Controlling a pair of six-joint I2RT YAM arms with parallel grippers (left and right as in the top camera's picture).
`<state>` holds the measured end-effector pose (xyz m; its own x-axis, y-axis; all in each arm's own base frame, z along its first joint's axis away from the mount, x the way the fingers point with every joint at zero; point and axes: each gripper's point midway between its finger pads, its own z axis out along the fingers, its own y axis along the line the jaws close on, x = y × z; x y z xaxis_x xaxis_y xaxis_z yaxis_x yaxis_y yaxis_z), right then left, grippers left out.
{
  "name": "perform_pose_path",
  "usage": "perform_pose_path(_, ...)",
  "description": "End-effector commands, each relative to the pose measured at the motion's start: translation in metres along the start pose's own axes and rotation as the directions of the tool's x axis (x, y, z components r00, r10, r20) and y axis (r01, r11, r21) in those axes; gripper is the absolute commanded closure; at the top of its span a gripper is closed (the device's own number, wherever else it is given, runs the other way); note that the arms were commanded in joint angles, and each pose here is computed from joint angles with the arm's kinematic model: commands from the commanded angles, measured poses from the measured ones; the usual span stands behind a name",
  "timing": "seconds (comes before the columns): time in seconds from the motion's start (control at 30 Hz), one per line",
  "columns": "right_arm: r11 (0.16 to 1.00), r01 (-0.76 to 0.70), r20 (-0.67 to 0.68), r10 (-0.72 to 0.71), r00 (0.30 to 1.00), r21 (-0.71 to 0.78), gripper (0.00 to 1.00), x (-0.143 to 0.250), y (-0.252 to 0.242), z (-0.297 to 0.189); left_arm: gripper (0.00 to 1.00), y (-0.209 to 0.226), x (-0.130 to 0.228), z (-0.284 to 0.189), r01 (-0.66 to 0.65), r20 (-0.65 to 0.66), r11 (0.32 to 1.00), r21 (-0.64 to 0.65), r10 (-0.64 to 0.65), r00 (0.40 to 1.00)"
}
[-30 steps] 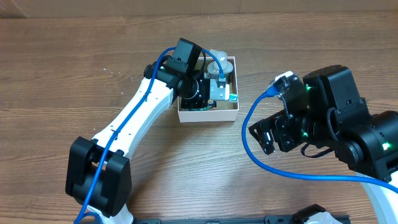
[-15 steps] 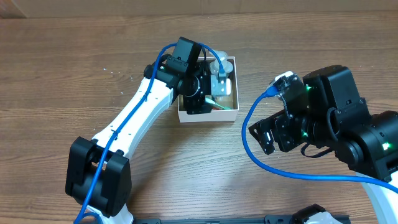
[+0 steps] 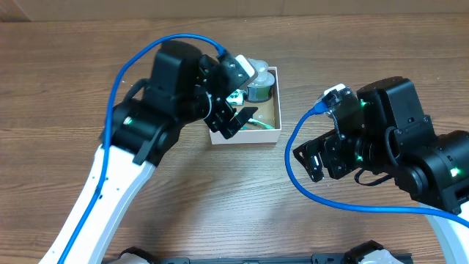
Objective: Pack container
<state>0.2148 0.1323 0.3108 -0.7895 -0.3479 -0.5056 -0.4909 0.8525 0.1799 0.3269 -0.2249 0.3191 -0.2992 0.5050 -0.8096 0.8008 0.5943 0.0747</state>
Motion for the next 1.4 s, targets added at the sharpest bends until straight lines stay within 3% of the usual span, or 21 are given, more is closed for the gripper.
perform_pose_path(0.0, 1.0, -0.007, 0.012, 0.007, 1.0, 0.009, 0.0, -0.001, -0.002, -0.002, 0.0, -0.003, -0.006, -0.006, 0.061, 0.018, 0.998, 0.012, -0.061, 0.998)
perform_pose_path(0.5, 1.0, -0.007, 0.012, 0.007, 1.0, 0.009, 0.0, -0.001, -0.002, -0.002, 0.0, 0.004, 0.006, -0.005, 0.07, -0.032, 0.997, -0.032, -0.071, 0.997)
perform_pose_path(0.77, 1.0, -0.007, 0.012, 0.007, 1.0, 0.009, 0.0, -0.001, -0.002, -0.002, 0.0, 0.004, 0.0, -0.064, 0.069, 0.048, 0.984, -0.164, -0.062, 0.997)
perform_pose_path(1.07, 1.0, -0.007, 0.012, 0.007, 1.0, 0.009, 0.0, -0.001, -0.002, -0.002, 0.0, 0.018, 0.059, -0.129, 0.266, 0.225, 0.891, -0.368, -0.193, 0.955)
perform_pose_path(1.37, 1.0, -0.007, 0.012, 0.007, 1.0, 0.009, 0.0, -0.001, -0.002, -0.002, 0.0, 0.016, 0.149, -0.158, 0.481, 0.402, 0.737, -0.475, -0.305, 0.863)
